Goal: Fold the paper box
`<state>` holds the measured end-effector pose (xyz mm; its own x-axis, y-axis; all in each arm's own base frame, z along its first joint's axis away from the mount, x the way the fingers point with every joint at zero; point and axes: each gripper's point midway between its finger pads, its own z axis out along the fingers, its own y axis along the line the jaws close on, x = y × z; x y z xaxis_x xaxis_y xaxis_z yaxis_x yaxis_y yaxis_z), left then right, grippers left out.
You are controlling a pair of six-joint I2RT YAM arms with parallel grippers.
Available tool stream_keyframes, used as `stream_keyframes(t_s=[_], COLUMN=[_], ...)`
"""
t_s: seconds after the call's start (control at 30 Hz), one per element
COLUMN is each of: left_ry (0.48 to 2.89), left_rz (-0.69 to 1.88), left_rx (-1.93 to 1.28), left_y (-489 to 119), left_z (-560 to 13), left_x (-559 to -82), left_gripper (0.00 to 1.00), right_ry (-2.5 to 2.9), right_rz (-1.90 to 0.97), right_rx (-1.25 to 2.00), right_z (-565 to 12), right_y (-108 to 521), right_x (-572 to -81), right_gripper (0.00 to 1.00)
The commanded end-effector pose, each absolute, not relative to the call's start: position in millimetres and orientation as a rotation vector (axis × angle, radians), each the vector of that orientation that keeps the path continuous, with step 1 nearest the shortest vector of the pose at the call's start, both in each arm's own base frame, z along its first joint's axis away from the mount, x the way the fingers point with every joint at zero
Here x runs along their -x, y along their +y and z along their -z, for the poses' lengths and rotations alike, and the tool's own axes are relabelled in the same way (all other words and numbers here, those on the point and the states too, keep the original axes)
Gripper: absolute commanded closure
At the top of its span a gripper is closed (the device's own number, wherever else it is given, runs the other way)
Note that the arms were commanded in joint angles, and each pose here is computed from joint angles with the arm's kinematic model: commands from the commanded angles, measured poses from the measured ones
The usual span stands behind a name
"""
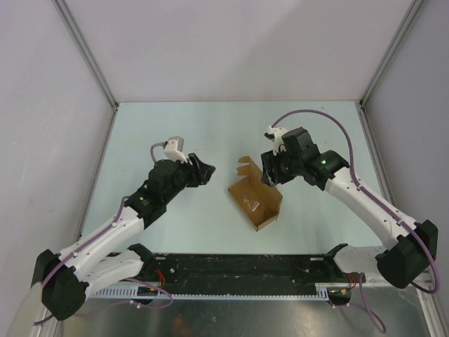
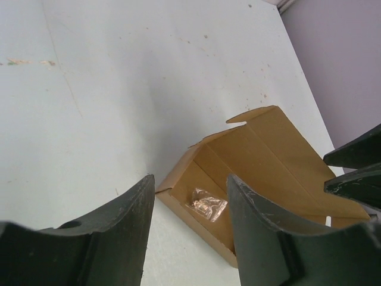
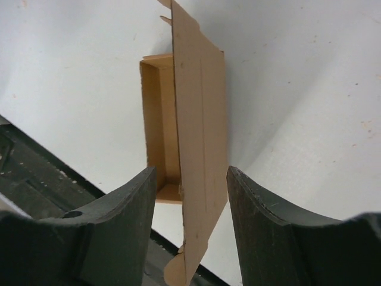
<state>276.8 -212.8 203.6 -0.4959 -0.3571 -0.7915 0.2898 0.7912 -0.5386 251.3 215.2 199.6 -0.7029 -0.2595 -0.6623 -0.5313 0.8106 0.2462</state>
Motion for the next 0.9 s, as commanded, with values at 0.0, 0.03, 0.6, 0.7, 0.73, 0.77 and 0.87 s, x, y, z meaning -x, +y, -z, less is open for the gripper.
stream_keyframes(t_s=[0.0, 0.03, 0.6, 0.7, 0.73, 0.77, 0.87], left_ry=[1.908, 1.906, 1.857, 1.842, 1.833, 1.831, 1.825], left_rz=[0.747, 0.742, 0.707, 0.699, 0.701, 0.690, 0.672], left_rx=[0.071, 0.077, 0.072, 0.075, 0.073, 0.073, 0.080], left_y=[-200.2, -198.8, -178.5, -173.2, -171.7, -169.4, -163.7], left_z=[-211.1, -211.4, -216.6, -219.4, -222.8, -222.4, -224.4], left_x=[-280.6, -280.9, -265.4, -261.4, -259.0, -258.7, -255.5], left_gripper=[0.44, 0.45, 0.48, 0.49, 0.49, 0.49, 0.50], right_ry=[2.329, 2.334, 2.169, 2.088, 2.042, 2.012, 1.851], right_rz=[-0.438, -0.423, -0.460, -0.489, -0.496, -0.520, -0.622], right_rx=[0.620, 0.631, 1.005, 1.095, 1.160, 1.185, 1.322], right_z=[-195.2, -193.0, -195.4, -201.4, -203.1, -206.3, -222.9], right_y=[211.2, 209.9, 228.9, 236.0, 236.9, 236.0, 242.5], right_x=[-267.5, -268.3, -271.6, -274.4, -275.0, -277.2, -274.8], right_gripper=[0.45, 0.46, 0.77, 0.81, 0.85, 0.89, 1.00])
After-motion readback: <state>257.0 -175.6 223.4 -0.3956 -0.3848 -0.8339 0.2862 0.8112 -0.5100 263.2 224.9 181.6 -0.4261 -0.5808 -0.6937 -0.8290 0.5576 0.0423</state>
